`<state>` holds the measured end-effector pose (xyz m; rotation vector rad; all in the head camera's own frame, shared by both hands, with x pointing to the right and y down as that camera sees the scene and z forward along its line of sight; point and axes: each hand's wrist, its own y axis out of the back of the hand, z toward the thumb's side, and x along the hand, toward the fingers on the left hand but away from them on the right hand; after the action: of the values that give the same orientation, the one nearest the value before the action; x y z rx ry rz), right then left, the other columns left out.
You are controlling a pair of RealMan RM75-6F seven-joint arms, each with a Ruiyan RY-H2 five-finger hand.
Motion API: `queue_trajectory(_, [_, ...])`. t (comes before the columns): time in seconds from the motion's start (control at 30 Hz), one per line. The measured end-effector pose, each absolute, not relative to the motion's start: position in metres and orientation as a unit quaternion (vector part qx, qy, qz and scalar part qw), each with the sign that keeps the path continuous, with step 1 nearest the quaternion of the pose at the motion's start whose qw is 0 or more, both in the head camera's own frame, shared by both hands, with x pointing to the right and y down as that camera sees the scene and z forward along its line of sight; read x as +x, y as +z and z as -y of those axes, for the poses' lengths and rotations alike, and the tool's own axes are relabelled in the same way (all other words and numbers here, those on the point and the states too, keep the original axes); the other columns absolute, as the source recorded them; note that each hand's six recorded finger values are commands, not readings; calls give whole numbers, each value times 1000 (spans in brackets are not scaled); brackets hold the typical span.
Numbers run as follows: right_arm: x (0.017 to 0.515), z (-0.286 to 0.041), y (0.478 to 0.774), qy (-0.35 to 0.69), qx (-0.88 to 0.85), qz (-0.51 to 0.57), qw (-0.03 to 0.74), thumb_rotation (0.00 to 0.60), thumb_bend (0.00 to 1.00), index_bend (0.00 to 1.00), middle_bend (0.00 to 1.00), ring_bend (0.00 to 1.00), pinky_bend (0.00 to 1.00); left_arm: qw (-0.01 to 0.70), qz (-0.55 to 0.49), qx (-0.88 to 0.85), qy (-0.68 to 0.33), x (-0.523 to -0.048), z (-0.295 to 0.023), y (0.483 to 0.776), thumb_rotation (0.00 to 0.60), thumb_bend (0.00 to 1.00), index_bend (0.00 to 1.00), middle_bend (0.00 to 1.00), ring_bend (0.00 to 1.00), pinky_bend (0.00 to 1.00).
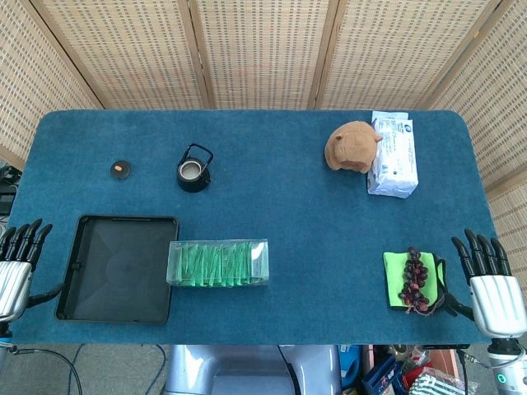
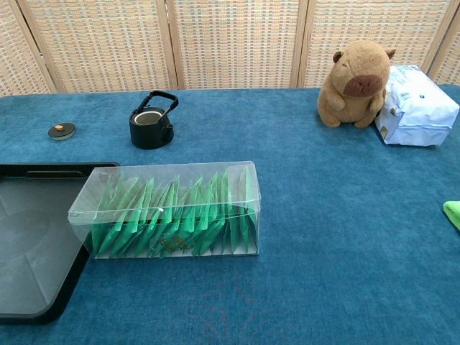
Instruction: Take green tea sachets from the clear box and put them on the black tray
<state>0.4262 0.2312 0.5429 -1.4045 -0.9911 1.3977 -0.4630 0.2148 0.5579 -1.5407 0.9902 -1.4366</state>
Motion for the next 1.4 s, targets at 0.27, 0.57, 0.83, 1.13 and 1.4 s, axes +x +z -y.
queue_trajectory(0.27, [427, -231, 543, 565, -567, 402, 445, 600, 0, 0, 0, 0, 0, 396, -389, -608, -567, -463, -216, 559, 600, 164, 0, 0, 0, 0])
queue_trajectory(0.57, [430, -229, 542, 566, -567, 408, 438, 600, 0, 0, 0, 0, 0, 396, -381, -641, -536, -442, -212, 564, 600, 164, 0, 0, 0, 0])
queue_trajectory(0.83, [436, -224, 544, 572, -566, 414, 426, 600, 0, 0, 0, 0, 0, 400, -316, -728, -459, -368, -199, 579, 600, 163, 0, 0, 0, 0])
queue_trajectory(1.13, [442, -220, 544, 575, -566, 419, 416, 600, 0, 0, 0, 0, 0, 416, -244, -775, -408, -287, -186, 594, 600, 163, 0, 0, 0, 0])
queue_trajectory(1.4, [444, -219, 545, 576, -568, 420, 412, 600, 0, 0, 0, 0, 0, 397, -234, -793, -398, -249, -174, 610, 600, 163, 0, 0, 0, 0])
